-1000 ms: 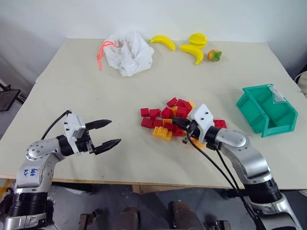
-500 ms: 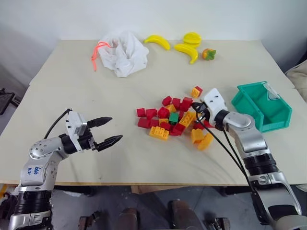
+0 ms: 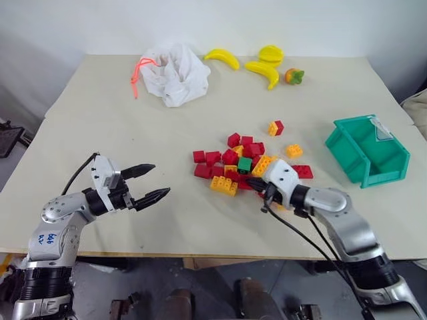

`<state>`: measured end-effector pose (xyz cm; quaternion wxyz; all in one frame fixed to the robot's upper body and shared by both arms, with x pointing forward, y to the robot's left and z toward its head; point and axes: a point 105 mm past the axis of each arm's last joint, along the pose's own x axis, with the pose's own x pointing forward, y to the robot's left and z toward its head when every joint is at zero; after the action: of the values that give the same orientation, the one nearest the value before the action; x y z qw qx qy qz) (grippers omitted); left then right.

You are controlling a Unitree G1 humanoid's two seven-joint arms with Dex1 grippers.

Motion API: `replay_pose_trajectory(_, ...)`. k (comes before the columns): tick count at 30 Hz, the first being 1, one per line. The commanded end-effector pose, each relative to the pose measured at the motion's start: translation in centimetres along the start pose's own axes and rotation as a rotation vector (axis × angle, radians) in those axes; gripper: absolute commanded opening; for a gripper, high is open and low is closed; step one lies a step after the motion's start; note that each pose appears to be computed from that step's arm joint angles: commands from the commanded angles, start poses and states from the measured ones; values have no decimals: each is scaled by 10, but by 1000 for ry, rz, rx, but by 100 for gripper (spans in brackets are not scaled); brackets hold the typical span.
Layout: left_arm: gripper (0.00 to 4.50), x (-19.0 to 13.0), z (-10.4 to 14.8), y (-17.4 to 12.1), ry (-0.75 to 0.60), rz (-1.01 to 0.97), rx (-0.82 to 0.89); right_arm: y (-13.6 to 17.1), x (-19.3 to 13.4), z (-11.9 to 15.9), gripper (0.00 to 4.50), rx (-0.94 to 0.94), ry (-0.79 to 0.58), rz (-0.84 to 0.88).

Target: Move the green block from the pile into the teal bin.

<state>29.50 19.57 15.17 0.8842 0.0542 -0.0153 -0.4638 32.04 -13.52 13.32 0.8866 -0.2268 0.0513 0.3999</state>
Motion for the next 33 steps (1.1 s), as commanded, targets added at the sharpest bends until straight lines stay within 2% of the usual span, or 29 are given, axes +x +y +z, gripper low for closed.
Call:
replay_pose_trajectory(1,450,-1,11,-1,-39,2,29,-18,-32,5,3,1,-18,-20)
replay_pose_trajectory(3,450,-2,11,0,-41,7,26,-22,-50,0,3,10,-12,2)
replay_pose_trajectory(6,450,-5,12,3,-44,24,26,-34,-76,-18,65,76,23,-26)
replay_pose_trajectory(11,450,-13,9,5,-27,35,34,-47,-97,-35,217,101,50,-74)
replay_pose_trajectory(18,450,-21,5,5,-5,32,42,-41,-80,-5,437,118,-53,-3)
replay_pose_trajectory(21,450,-16,5,2,-12,19,35,-32,-46,30,447,75,-63,68)
replay_pose_trajectory(23,450,-13,4,0,-12,9,30,-28,-26,41,447,53,-11,111)
replay_pose_trajectory(26,450,-10,2,-2,-14,-7,21,-33,1,47,447,53,68,118)
replay_pose_trajectory(31,450,-8,3,-2,-23,-7,20,-25,27,54,447,65,107,185)
replay_pose_trajectory(32,450,-8,3,-2,-27,-3,18,-25,30,52,409,63,120,187)
replay_pose_trajectory(33,450,-8,3,-3,-28,-1,18,-26,32,51,392,51,130,181)
